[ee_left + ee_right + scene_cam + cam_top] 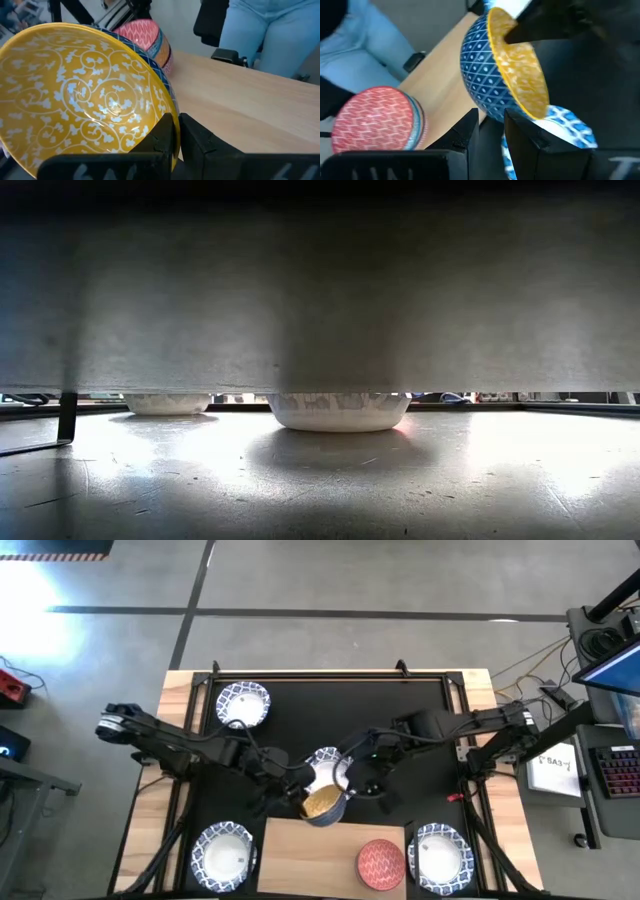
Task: Place and stack bowls onto a shelf
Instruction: Stack the small yellow bowl on top of the small red bowl on the shelf
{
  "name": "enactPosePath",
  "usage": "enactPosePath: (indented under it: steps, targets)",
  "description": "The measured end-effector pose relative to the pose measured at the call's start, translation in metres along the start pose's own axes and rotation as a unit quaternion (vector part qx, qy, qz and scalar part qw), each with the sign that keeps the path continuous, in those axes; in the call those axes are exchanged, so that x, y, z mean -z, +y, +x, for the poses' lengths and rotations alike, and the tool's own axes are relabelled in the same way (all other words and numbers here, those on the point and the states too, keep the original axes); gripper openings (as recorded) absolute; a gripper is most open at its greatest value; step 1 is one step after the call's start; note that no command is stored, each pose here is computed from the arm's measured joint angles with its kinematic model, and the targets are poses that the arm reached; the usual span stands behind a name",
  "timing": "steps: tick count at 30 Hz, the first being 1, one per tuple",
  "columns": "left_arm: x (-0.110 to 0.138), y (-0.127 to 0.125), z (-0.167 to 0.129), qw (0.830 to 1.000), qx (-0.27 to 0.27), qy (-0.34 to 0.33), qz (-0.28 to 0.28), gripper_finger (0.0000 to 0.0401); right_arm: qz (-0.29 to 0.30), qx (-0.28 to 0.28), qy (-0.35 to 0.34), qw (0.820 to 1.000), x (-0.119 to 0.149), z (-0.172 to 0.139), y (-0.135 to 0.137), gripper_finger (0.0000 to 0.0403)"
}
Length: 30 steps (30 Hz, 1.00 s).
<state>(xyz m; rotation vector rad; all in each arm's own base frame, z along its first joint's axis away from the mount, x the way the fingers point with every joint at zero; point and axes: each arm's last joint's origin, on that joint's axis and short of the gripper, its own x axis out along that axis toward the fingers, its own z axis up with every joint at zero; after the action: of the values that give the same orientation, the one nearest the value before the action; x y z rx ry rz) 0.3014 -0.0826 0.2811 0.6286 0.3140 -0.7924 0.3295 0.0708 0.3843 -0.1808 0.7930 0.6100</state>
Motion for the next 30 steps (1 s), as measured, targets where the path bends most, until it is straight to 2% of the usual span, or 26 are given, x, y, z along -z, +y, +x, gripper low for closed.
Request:
enactPosePath:
  steps: [6,17,23,30]
  targets:
    - [-0.002,-0.001,0.002,0.999,0.034,-0.038,0.004,0.0002,-0.011,-0.006,0.012,1.0,0.001,0.01,-0.003,0.0082]
    - [-0.006,0.0,0.002,0.997,0.041,-0.066,0.014,0.0002,-0.035,-0.011,0.008,0.999,-0.001,0.013,0.001,0.0082]
    - [-0.008,-0.001,0.002,0.994,0.06,-0.091,0.019,0.0002,-0.062,-0.022,-0.029,0.997,-0.008,0.014,0.003,0.0082]
    - [-0.009,-0.001,0.002,0.993,0.059,-0.095,0.03,0.0002,-0.082,-0.043,-0.068,0.993,-0.015,0.014,0.003,0.0082]
